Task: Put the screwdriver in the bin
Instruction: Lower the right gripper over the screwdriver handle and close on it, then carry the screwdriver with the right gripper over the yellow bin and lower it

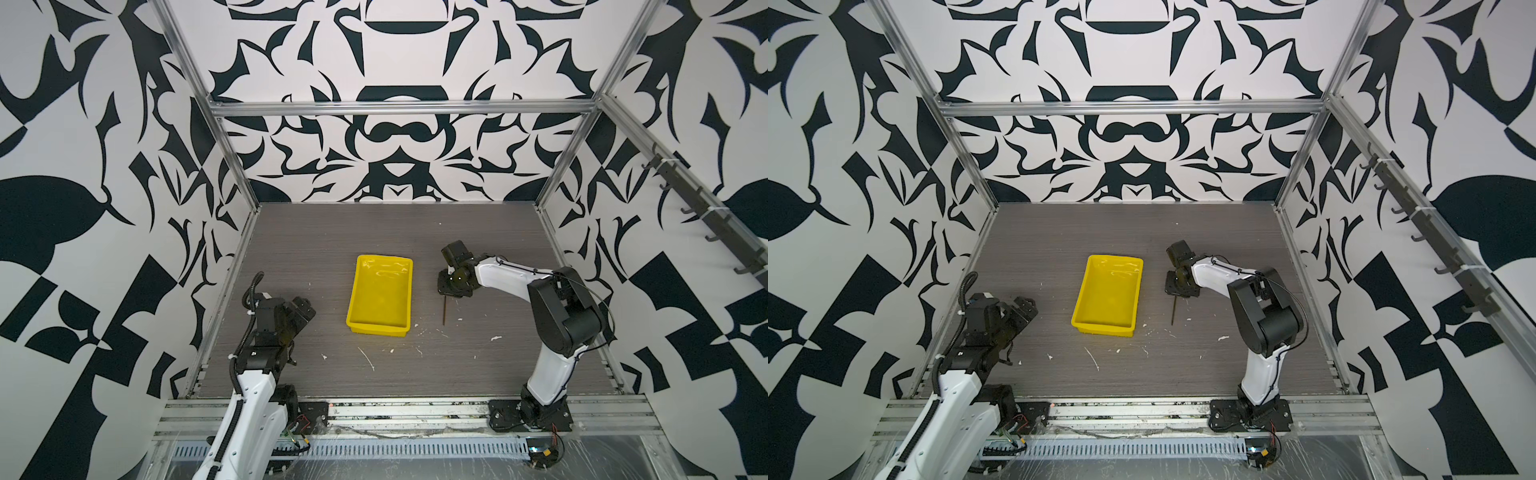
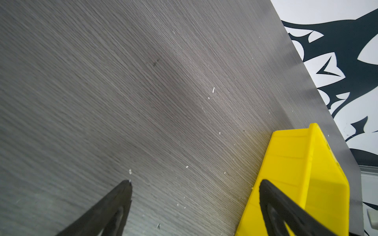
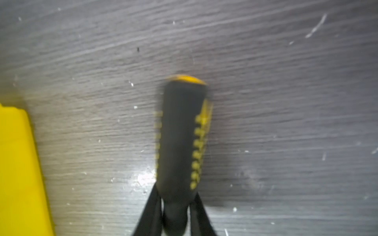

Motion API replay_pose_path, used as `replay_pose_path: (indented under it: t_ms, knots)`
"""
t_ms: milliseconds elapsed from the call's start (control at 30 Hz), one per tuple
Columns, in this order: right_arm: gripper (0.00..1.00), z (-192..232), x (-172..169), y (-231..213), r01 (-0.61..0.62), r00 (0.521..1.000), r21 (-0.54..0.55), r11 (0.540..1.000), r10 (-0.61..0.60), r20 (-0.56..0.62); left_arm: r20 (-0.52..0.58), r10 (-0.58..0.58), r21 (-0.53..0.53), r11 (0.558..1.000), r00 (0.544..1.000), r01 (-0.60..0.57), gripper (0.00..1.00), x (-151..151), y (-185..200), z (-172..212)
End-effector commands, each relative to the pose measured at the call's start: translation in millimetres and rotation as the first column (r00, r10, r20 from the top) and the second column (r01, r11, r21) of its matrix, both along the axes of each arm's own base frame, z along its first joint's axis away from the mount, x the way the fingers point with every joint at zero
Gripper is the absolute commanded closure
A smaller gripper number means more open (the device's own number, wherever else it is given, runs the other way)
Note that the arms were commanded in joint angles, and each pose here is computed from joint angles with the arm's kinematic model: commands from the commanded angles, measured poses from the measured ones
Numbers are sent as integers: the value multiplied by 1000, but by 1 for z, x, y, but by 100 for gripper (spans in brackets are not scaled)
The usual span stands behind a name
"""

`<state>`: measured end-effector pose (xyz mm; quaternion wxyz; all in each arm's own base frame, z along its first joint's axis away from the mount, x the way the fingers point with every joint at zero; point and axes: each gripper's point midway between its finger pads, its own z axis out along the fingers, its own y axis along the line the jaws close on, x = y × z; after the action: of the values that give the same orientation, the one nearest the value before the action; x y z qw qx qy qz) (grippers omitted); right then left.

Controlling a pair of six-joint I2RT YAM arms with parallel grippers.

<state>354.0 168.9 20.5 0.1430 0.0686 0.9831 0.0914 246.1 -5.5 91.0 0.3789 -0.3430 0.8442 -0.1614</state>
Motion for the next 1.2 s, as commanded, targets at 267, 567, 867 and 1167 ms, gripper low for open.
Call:
replay_pose_path:
  t_ms: [267,567,867,1167]
  knots:
    - [100,-2,-29,-25,-3,998,-118,993,-4,-59,23,0,-21,1000,1000,0,0,5,-2,6]
    - [100,90,-24,1,35,984,12,999,-37,176,-5,-17,-28,999,1000,17,0,8,-6,2]
    - [100,153,-20,139,-76,947,287,955,-21,321,-12,1,-29,1000,1000,-2,0,8,-3,1]
    - [100,115,-13,228,-95,983,406,909,23,180,-9,2,-27,1000,1000,-2,0,7,-3,0]
